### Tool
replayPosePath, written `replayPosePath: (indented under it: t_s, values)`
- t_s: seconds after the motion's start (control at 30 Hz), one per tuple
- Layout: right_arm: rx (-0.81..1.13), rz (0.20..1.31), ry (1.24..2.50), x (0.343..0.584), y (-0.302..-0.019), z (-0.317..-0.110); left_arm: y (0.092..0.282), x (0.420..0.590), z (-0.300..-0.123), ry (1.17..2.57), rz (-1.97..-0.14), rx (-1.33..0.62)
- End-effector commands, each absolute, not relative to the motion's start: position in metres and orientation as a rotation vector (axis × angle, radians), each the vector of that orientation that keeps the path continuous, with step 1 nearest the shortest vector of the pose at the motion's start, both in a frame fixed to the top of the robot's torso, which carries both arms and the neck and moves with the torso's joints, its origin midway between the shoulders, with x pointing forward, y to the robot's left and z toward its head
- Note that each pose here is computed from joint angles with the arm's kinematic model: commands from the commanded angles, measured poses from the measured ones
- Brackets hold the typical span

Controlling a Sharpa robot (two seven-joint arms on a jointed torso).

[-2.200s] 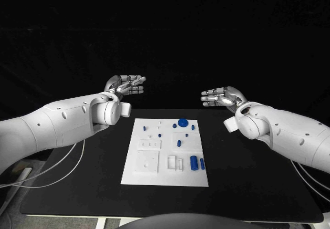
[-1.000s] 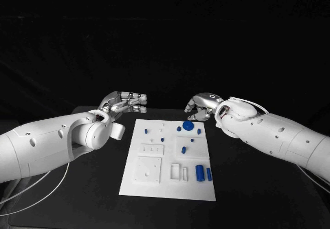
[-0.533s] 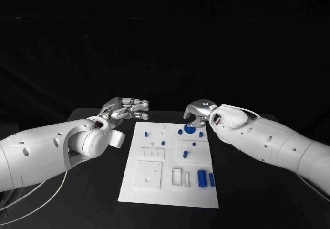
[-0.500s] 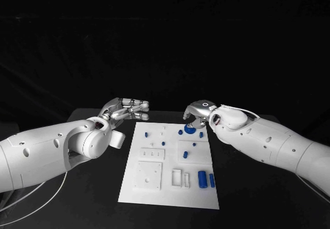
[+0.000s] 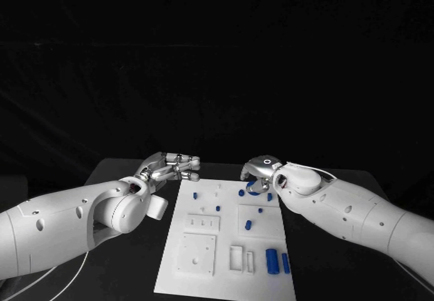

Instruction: Assemble the parts on the task board

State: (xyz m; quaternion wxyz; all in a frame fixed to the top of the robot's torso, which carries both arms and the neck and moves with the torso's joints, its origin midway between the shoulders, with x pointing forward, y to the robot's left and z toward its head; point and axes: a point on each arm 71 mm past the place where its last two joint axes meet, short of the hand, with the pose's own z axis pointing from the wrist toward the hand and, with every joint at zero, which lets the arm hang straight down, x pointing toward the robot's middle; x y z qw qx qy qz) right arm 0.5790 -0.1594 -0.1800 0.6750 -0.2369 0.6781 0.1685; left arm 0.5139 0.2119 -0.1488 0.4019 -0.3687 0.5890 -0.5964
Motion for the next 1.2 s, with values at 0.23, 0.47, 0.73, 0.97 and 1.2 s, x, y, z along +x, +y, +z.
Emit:
replayPosePath:
  t_s: [0.23, 0.47, 0.73, 0.97, 1.2]
  values:
    - [-0.565, 0.365, 1.551, 0.578, -0.157, -0.183, 0.207, 0.513, -0.146, 1.502, -1.533, -0.911]
    - [-0.571, 0.366, 1.575, 0.576, -0.156, -0.188, 0.207, 0.515, -0.146, 1.503, -1.532, -0.911]
    - [-0.567, 0.359, 1.563, 0.577, -0.154, -0.192, 0.206, 0.514, -0.146, 1.505, -1.535, -0.909]
    - [-0.563, 0.338, 1.567, 0.581, -0.154, -0.195, 0.204, 0.513, -0.144, 1.505, -1.540, -0.901]
    - [-0.557, 0.329, 1.563, 0.583, -0.153, -0.195, 0.202, 0.512, -0.142, 1.507, -1.548, -0.894]
